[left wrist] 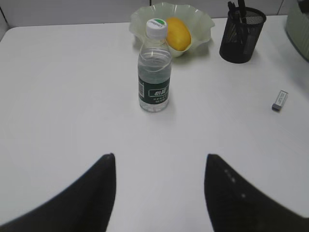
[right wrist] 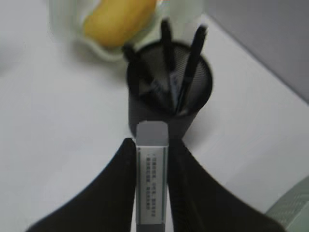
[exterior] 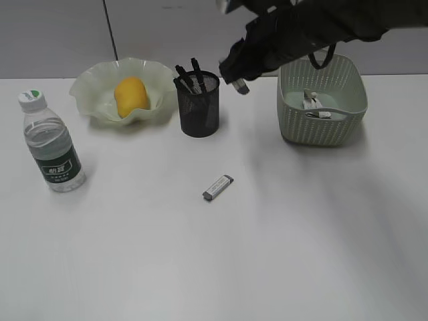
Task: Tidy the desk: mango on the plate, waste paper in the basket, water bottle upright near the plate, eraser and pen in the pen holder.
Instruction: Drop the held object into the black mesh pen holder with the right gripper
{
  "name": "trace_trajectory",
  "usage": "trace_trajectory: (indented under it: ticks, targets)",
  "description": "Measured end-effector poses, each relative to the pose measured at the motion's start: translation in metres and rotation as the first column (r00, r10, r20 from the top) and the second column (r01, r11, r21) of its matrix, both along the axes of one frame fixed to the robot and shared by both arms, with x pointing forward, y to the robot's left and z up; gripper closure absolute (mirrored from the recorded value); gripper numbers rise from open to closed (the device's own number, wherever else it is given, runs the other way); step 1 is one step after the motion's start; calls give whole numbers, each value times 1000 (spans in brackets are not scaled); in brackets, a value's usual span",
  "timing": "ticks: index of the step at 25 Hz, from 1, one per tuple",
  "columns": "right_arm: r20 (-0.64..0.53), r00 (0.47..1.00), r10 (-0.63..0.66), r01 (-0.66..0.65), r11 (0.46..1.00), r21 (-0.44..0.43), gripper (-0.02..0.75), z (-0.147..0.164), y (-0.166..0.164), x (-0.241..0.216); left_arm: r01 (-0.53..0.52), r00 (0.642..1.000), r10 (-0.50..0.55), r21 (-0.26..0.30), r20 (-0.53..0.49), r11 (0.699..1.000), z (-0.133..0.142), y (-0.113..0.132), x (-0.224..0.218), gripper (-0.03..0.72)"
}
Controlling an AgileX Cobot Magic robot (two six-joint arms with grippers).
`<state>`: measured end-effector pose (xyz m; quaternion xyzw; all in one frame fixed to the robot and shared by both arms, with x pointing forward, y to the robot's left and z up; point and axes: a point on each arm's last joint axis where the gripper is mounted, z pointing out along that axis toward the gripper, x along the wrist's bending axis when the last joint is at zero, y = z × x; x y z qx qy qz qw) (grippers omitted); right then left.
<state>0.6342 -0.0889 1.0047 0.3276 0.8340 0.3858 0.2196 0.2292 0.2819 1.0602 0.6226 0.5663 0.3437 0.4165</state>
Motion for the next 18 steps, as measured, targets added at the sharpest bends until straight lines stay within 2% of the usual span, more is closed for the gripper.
trace_trajectory:
  ticks: [4,13,18]
  targets:
    - [52,995,-84,80,994,78,570,6,2,12,0,1000,0,0,0,1000,0,0,0,242]
    - [-5,980,-197,193,955,224,570,1,9,32,0,1000,0,0,0,1000,0,0,0,242]
    - [-2,980,-200,195,950,242,570,-4,16,43,0,1000,0,0,0,1000,0,0,0,242]
